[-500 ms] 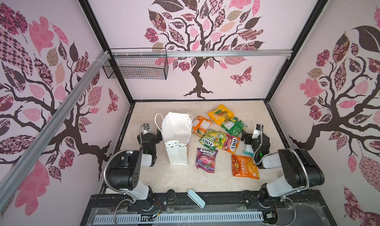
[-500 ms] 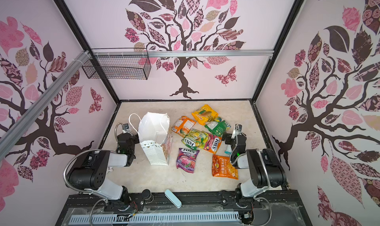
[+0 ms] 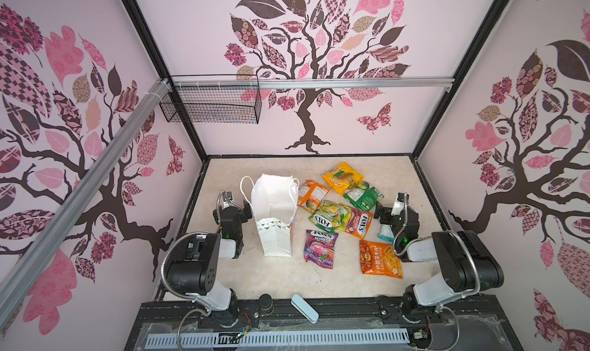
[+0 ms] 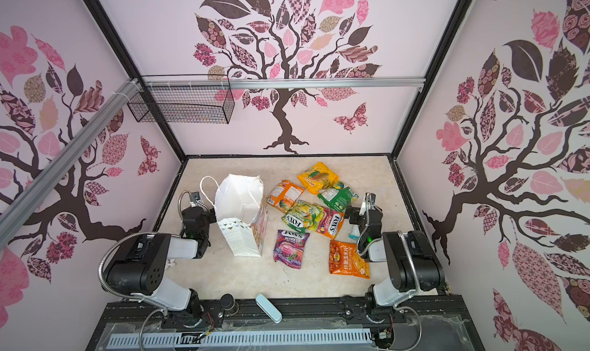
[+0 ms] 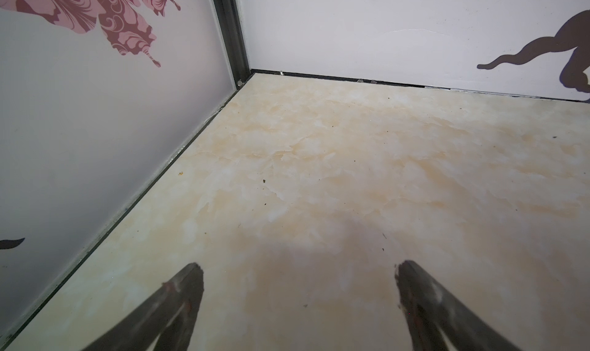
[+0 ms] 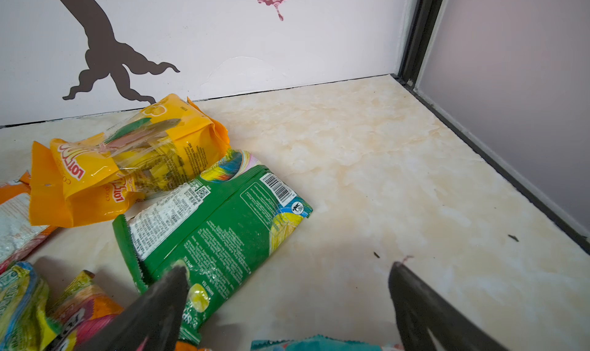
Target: Place the snacks into the paper bag
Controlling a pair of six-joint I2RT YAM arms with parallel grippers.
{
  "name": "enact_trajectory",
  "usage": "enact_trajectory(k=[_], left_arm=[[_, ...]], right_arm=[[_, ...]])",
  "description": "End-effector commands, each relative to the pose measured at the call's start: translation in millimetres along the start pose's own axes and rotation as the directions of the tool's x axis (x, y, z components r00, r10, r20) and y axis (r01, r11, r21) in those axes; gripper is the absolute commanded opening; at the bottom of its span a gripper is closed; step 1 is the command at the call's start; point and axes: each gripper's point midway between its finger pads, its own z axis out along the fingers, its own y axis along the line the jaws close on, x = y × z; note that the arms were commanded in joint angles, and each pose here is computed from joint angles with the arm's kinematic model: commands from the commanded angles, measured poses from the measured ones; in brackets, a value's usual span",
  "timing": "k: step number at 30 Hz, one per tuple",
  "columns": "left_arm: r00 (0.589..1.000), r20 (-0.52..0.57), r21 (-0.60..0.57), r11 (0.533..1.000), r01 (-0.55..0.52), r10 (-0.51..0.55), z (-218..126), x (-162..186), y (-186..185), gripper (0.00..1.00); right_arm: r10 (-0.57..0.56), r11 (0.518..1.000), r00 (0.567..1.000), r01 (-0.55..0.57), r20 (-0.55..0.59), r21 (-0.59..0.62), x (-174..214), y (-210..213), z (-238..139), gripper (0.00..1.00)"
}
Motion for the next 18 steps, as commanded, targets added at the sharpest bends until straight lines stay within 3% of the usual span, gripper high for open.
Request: enact_trajectory(k=[1,18], left_arm=[[1.0,0.03,0.007,1.0,0.006,-0.006,-1.6,-7.7,-0.1,0.98],[1.0,0.029,0.007,1.0,0.005,-0.005,-2.2,-6.7,0.4,0.98]], right_arm=[[-0.014,1.0,0.999,0.015,0.029,-0.005,-8.7,2.9,3.8,1.0],[-0.014,1.0,0.999,0.014,0.032,-0.006,-9.6,3.2,3.7,1.0]])
